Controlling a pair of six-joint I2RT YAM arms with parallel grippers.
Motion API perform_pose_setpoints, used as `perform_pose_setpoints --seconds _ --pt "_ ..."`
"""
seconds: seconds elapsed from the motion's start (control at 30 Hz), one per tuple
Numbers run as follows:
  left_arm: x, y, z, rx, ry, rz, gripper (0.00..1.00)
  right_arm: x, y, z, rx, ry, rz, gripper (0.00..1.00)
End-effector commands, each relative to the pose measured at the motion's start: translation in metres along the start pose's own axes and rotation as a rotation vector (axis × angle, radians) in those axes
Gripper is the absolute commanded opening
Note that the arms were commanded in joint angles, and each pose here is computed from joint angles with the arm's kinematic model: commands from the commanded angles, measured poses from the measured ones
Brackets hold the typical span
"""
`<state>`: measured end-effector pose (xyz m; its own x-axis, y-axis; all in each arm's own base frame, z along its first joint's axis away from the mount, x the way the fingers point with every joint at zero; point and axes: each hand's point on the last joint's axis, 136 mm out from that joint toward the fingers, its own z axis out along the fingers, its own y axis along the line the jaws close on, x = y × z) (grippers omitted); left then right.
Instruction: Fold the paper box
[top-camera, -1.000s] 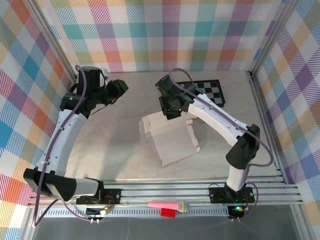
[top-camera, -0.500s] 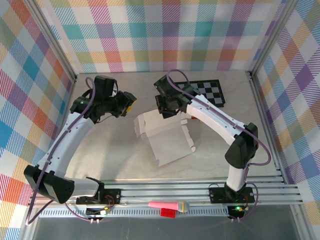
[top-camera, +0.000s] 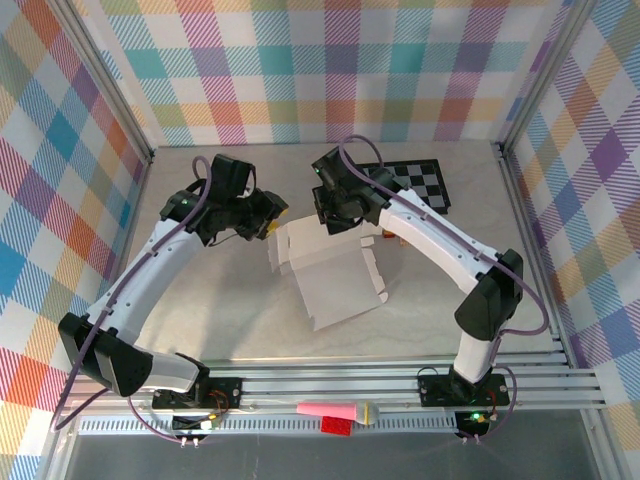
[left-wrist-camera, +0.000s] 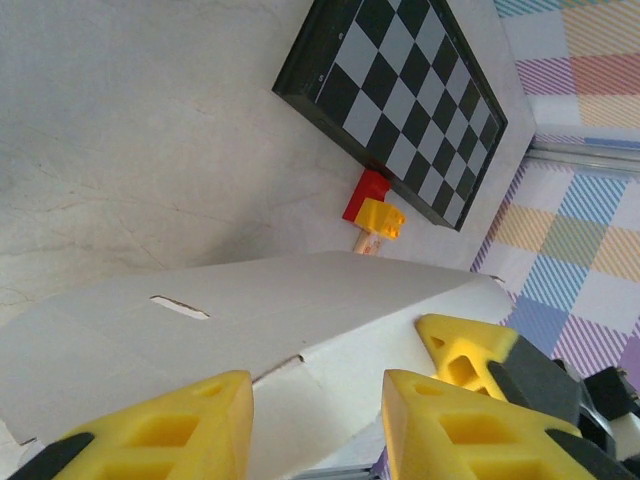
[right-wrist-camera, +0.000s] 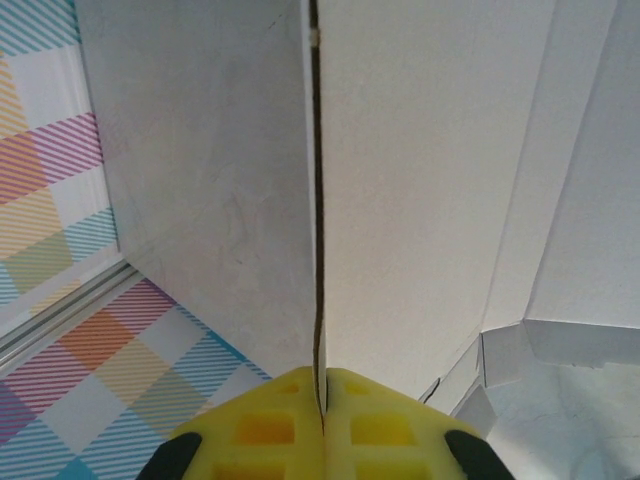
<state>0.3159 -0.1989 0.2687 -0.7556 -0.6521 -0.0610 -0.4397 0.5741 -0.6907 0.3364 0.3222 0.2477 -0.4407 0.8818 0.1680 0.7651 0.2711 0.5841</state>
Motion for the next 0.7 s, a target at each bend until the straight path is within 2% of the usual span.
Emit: perform_pose_setpoints --seconds 0.0,0.67 --pt "0.005 -0.009 -0.004 0.017 0.003 0.003 0.38 0.001 0.006 -0.015 -0.036 0.019 0.009 0.0" --pt "0.027 -0.018 0.011 0.036 0.044 0.004 0.38 0.004 0.007 -0.011 -0.07 0.052 0.018 0.0"
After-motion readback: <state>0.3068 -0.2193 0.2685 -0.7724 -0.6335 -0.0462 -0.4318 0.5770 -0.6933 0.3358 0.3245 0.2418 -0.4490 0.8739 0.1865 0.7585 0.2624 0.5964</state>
